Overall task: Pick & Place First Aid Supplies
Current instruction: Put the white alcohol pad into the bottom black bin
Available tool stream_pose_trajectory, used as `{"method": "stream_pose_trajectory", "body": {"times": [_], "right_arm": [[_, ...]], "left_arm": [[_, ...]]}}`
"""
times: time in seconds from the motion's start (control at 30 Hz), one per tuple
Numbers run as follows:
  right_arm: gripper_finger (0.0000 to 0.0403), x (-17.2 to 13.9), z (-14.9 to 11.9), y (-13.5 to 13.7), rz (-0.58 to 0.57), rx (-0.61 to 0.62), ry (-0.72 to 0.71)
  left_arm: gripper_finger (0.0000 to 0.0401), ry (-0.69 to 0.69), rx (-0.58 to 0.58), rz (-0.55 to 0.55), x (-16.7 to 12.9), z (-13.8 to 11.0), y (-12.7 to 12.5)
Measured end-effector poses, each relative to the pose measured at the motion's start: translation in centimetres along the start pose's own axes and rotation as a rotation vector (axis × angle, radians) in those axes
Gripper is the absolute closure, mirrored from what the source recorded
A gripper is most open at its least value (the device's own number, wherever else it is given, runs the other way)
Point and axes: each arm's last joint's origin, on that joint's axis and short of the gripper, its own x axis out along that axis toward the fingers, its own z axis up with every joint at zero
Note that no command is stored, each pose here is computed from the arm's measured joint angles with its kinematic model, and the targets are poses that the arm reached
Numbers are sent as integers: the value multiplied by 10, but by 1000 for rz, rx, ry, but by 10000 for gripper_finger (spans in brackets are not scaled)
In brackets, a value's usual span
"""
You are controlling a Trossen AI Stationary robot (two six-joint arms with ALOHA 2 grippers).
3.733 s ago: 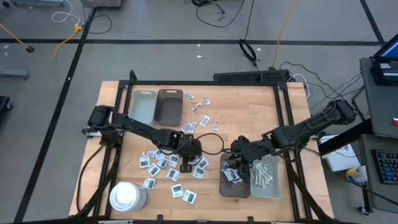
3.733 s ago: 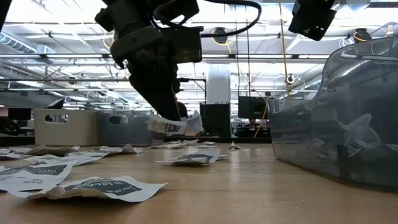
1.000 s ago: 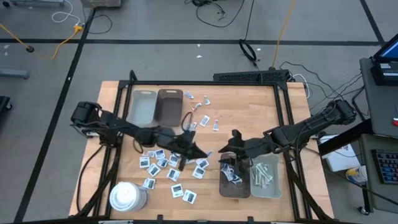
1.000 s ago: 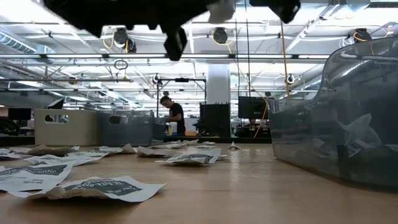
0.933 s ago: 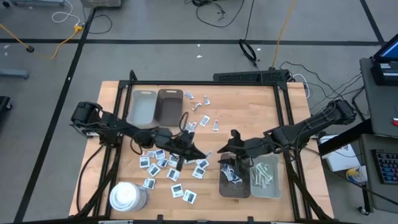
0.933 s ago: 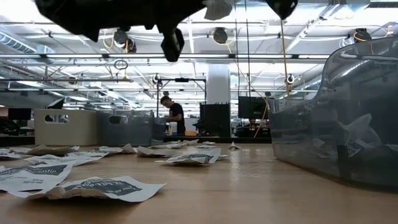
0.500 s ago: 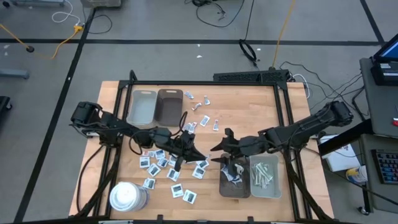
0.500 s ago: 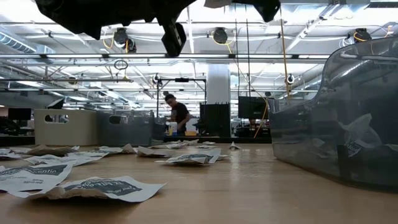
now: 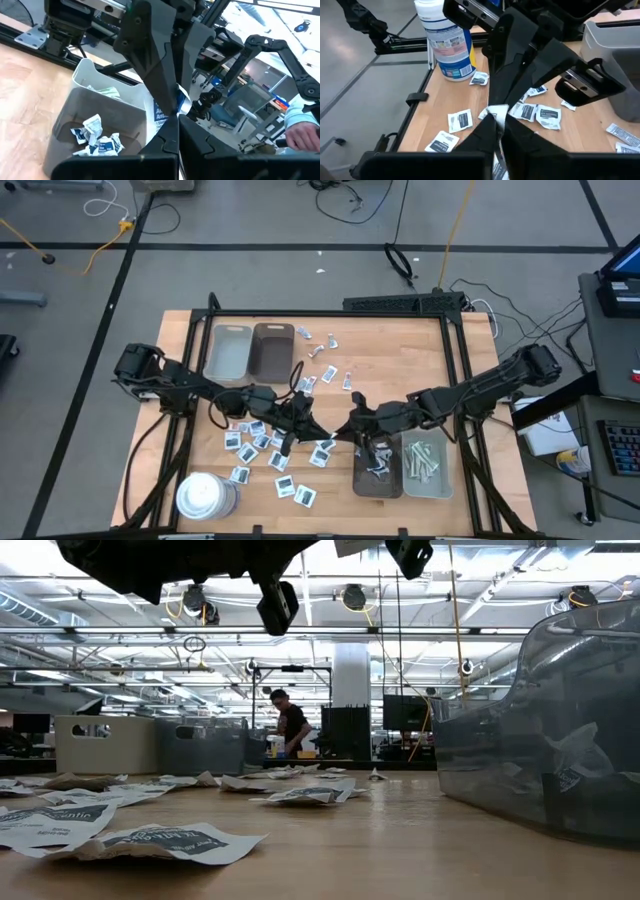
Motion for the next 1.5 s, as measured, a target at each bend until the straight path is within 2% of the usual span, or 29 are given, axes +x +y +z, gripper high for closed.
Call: {"method": "stream_pose_trajectory", "body": {"times": [0.17, 0.27, 0.6, 0.77, 0.93, 1.1, 1.23, 1.5], "right_arm": [[400, -2, 0, 0, 0, 22, 9], [401, -7, 0, -1, 31, 64, 40], [402, -22, -26, -4, 104, 297, 412], [402, -29, -41, -6, 66, 431, 610], [402, -37, -52, -10, -30, 503, 741], [403, -38, -53, -8, -51, 490, 740], [403, -33, -68, -6, -66, 502, 717], [402, -24, -97, 0, 25, 465, 632]], "left_arm": [[392, 4, -28, -6, 0, 0, 0], [373, -6, -85, -1, -1, 2, 2], [294, -18, -128, 18, -2, 6, 9], [275, -18, -158, 18, -2, 6, 9], [273, -17, -164, 18, -2, 6, 9], [272, -15, -178, 19, -2, 6, 9], [272, -15, -177, 19, -2, 6, 9], [272, -15, -170, 18, -2, 6, 9]]}}
